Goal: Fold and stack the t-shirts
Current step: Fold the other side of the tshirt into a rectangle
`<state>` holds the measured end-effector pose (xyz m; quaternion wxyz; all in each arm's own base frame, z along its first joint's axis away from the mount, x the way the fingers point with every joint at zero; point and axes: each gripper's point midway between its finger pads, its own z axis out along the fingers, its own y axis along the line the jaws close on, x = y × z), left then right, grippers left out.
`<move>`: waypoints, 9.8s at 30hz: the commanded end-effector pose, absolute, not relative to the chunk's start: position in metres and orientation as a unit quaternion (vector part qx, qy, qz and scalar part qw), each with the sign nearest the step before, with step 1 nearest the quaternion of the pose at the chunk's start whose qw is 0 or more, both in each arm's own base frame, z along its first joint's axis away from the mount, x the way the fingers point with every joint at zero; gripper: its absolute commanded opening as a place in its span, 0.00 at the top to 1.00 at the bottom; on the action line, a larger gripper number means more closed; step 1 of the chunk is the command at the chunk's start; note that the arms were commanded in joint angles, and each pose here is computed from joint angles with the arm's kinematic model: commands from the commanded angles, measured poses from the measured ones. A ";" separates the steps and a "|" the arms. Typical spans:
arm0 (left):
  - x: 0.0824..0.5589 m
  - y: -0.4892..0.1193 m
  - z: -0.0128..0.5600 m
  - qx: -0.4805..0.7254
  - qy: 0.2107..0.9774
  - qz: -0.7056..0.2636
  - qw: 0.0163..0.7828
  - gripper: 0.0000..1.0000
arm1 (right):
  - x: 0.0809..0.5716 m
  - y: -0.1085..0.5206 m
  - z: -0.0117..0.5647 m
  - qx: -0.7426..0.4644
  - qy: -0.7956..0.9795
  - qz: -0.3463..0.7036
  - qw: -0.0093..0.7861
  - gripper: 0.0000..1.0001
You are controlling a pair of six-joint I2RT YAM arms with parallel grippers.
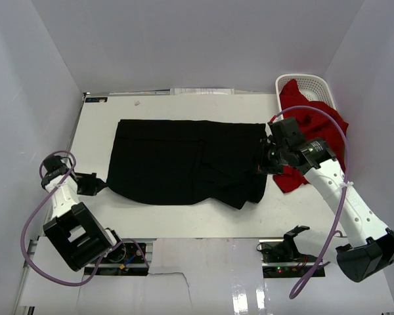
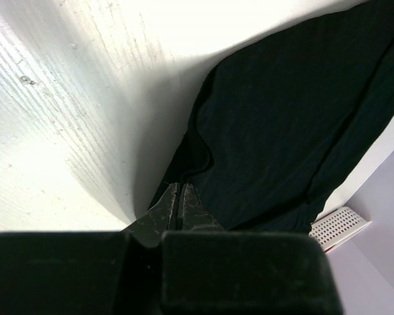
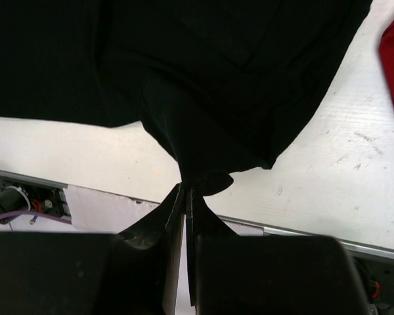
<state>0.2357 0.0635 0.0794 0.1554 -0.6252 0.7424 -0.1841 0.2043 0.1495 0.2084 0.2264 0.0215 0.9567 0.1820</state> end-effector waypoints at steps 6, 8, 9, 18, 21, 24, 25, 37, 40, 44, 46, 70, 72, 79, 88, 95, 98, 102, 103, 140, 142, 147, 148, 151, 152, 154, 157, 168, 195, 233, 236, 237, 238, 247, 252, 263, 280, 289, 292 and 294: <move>0.258 0.071 0.105 -0.612 0.739 -0.210 0.187 1.00 | 0.236 0.136 0.234 0.014 0.947 0.166 0.273 0.92; 0.260 0.072 0.105 -0.613 0.739 -0.210 0.185 1.00 | 0.242 0.131 0.234 0.021 0.948 0.162 0.274 0.92; 0.261 0.073 0.105 -0.614 0.738 -0.210 0.185 1.00 | 0.243 0.130 0.235 0.020 0.947 0.165 0.274 0.92; 0.273 0.085 0.108 -0.616 0.736 -0.204 0.191 1.00 | 0.244 0.107 0.221 0.044 0.953 0.155 0.258 0.92; 0.280 0.087 0.109 -0.617 0.734 -0.210 0.193 1.00 | 0.243 0.101 0.214 0.050 0.955 0.152 0.250 0.92; 0.287 0.090 0.110 -0.615 0.733 -0.218 0.193 1.00 | 0.244 0.097 0.209 0.053 0.957 0.150 0.243 0.92; 0.290 0.092 0.110 -0.615 0.733 -0.218 0.193 1.00 | 0.246 0.097 0.207 0.054 0.957 0.150 0.241 0.92; 0.326 0.113 0.128 -0.606 0.730 -0.231 0.215 1.00 | 0.272 0.096 0.201 0.051 0.958 0.152 0.239 0.92; 0.335 0.115 0.130 -0.601 0.733 -0.229 0.219 1.00 | 0.279 0.098 0.201 0.050 0.956 0.156 0.242 0.92; 0.347 0.109 0.130 -0.590 0.740 -0.231 0.223 1.00 | 0.290 0.099 0.199 0.049 0.957 0.154 0.242 0.92; 0.356 0.108 0.131 -0.585 0.744 -0.231 0.227 1.00 | 0.295 0.100 0.198 0.049 0.957 0.154 0.242 0.92; 0.415 0.112 0.140 -0.568 0.753 -0.229 0.240 1.00 | 0.329 0.085 0.200 0.059 0.957 0.133 0.250 0.92; 0.420 0.116 0.146 -0.565 0.753 -0.227 0.249 1.00 | 0.332 0.084 0.201 0.060 0.957 0.131 0.251 0.92; 0.439 0.117 0.148 -0.555 0.758 -0.231 0.253 1.00 | 0.342 0.083 0.200 0.063 0.957 0.129 0.253 0.92; 0.468 0.096 0.139 -0.522 0.782 -0.233 0.248 1.00 | 0.355 0.083 0.197 0.067 0.957 0.125 0.254 0.92; 0.485 0.087 0.138 -0.506 0.791 -0.234 0.250 1.00 | 0.362 0.079 0.191 0.072 0.959 0.112 0.249 0.92; 0.488 0.087 0.135 -0.508 0.792 -0.232 0.247 1.00 | 0.365 0.078 0.188 0.075 0.960 0.109 0.247 0.92; 0.491 0.088 0.131 -0.512 0.791 -0.232 0.242 1.00 | 0.370 0.075 0.184 0.081 0.960 0.105 0.246 0.92; 0.492 0.088 0.131 -0.513 0.791 -0.232 0.241 1.00 | 0.371 0.075 0.183 0.081 0.961 0.104 0.244 0.92; 0.510 0.082 0.105 -0.525 0.789 -0.237 0.215 1.00 | 0.411 0.065 0.153 0.107 0.964 0.099 0.222 0.92; 0.513 0.081 0.105 -0.523 0.789 -0.240 0.214 1.00 | 0.414 0.066 0.151 0.107 0.964 0.101 0.221 0.92; 0.513 0.083 0.101 -0.531 0.786 -0.235 0.214 0.95 | 0.424 0.070 0.147 0.113 0.963 0.113 0.217 0.92; 0.513 0.083 0.101 -0.533 0.785 -0.232 0.213 0.94 | 0.428 0.071 0.149 0.114 0.962 0.115 0.220 0.92; 0.516 0.085 0.100 -0.539 0.780 -0.235 0.215 0.91 | 0.436 0.073 0.143 0.120 0.961 0.121 0.217 0.92; 0.519 0.084 0.101 -0.541 0.777 -0.239 0.217 0.86 | 0.442 0.074 0.147 0.123 0.959 0.125 0.223 0.92; 0.521 0.082 0.099 -0.543 0.774 -0.245 0.213 0.71 | 0.452 0.077 0.139 0.125 0.958 0.133 0.221 0.92; 0.523 0.083 0.098 -0.547 0.771 -0.247 0.212 0.47 | 0.465 0.081 0.132 0.129 0.957 0.144 0.217 0.86; 0.546 0.088 0.151 -0.528 0.745 -0.282 0.295 0.38 | 0.508 0.084 0.128 0.149 0.936 0.180 0.262 0.79; 0.411 -0.134 0.136 -0.124 0.906 -0.329 0.237 0.41 | 0.344 0.158 0.116 -0.186 0.953 0.082 0.226 0.40; 0.401 -0.122 0.056 -0.180 0.928 -0.286 0.158 0.41 | 0.352 0.204 0.037 -0.175 0.963 0.118 0.169 0.60; 0.403 -0.121 0.057 -0.179 0.928 -0.285 0.158 0.41 | 0.349 0.203 0.039 -0.173 0.963 0.117 0.168 0.59; 0.403 -0.120 0.057 -0.180 0.928 -0.284 0.159 0.41 | 0.349 0.203 0.041 -0.173 0.963 0.116 0.170 0.59; 0.403 -0.120 0.057 -0.179 0.929 -0.282 0.159 0.41 | 0.348 0.202 0.042 -0.173 0.963 0.116 0.169 0.58; 0.406 -0.120 0.059 -0.177 0.929 -0.282 0.159 0.41 | 0.346 0.197 0.045 -0.177 0.965 0.103 0.166 0.65; 0.406 -0.117 0.058 -0.176 0.931 -0.278 0.160 0.42 | 0.348 0.196 0.047 -0.178 0.965 0.098 0.165 0.86; 0.406 -0.116 0.056 -0.175 0.931 -0.280 0.155 0.42 | 0.395 0.215 0.087 -0.190 0.953 0.101 0.213 0.92; 0.399 -0.116 0.055 -0.167 0.934 -0.278 0.150 0.42 | 0.515 0.249 0.111 -0.202 0.903 0.070 0.372 0.30; 0.411 -0.110 0.066 -0.161 0.936 -0.267 0.165 0.42 | 0.457 0.227 0.152 -0.158 0.904 0.101 0.384 0.20; 0.415 -0.101 0.068 -0.156 0.940 -0.254 0.165 0.42 | 0.414 0.210 0.135 -0.127 0.927 0.105 0.336 0.21; 0.424 -0.091 0.075 -0.156 0.938 -0.253 0.176 0.41 | 0.392 0.204 0.124 -0.112 0.940 0.109 0.305 0.25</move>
